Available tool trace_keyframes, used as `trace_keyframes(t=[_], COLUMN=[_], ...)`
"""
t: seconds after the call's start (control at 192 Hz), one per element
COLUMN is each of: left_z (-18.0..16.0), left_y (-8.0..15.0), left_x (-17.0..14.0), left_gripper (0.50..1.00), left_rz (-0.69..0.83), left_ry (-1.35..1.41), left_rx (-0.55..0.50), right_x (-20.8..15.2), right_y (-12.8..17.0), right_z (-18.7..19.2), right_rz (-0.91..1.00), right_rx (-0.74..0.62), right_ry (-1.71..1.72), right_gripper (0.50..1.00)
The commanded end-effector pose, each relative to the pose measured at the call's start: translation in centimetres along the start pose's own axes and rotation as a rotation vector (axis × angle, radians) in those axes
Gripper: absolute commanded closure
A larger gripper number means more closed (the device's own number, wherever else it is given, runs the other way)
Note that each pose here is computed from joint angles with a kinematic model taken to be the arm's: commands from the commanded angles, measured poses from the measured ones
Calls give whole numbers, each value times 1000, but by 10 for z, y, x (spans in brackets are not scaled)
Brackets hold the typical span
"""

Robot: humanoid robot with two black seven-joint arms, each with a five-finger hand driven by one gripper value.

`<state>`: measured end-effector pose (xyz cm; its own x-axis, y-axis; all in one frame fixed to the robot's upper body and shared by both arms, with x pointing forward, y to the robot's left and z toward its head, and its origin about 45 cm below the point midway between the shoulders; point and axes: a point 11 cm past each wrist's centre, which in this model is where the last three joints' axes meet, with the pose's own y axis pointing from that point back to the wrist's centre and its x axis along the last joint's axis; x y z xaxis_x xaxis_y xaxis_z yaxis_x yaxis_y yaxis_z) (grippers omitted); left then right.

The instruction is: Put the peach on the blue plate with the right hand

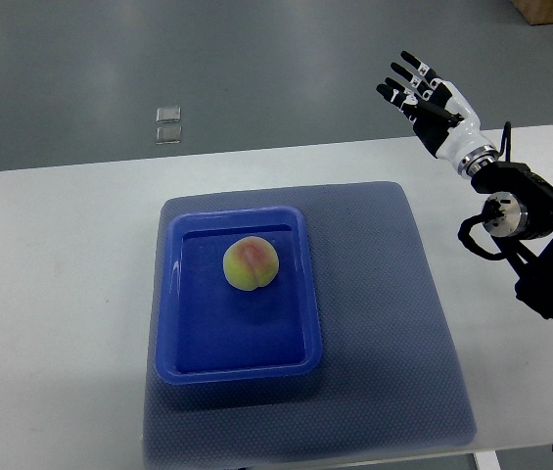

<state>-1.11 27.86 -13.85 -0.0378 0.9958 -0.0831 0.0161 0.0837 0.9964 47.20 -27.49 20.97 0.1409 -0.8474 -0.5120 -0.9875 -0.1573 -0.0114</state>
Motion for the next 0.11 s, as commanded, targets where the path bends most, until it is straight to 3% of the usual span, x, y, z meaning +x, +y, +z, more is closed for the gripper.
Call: trace_keyframes(t=[0.0, 0.109], left_z=[-1, -3], left_y=[0, 0], left_x=[-2, -5], left_gripper=[500, 500], left_rz=[-7, -13], left_ry=[0, 0], left_rx=[6, 26], right_x=[12, 18], right_y=[4, 5], right_z=[5, 5], right_rz=[50, 71], right_rx=[7, 30], right_ry=[-74, -123], right_gripper=[583, 576])
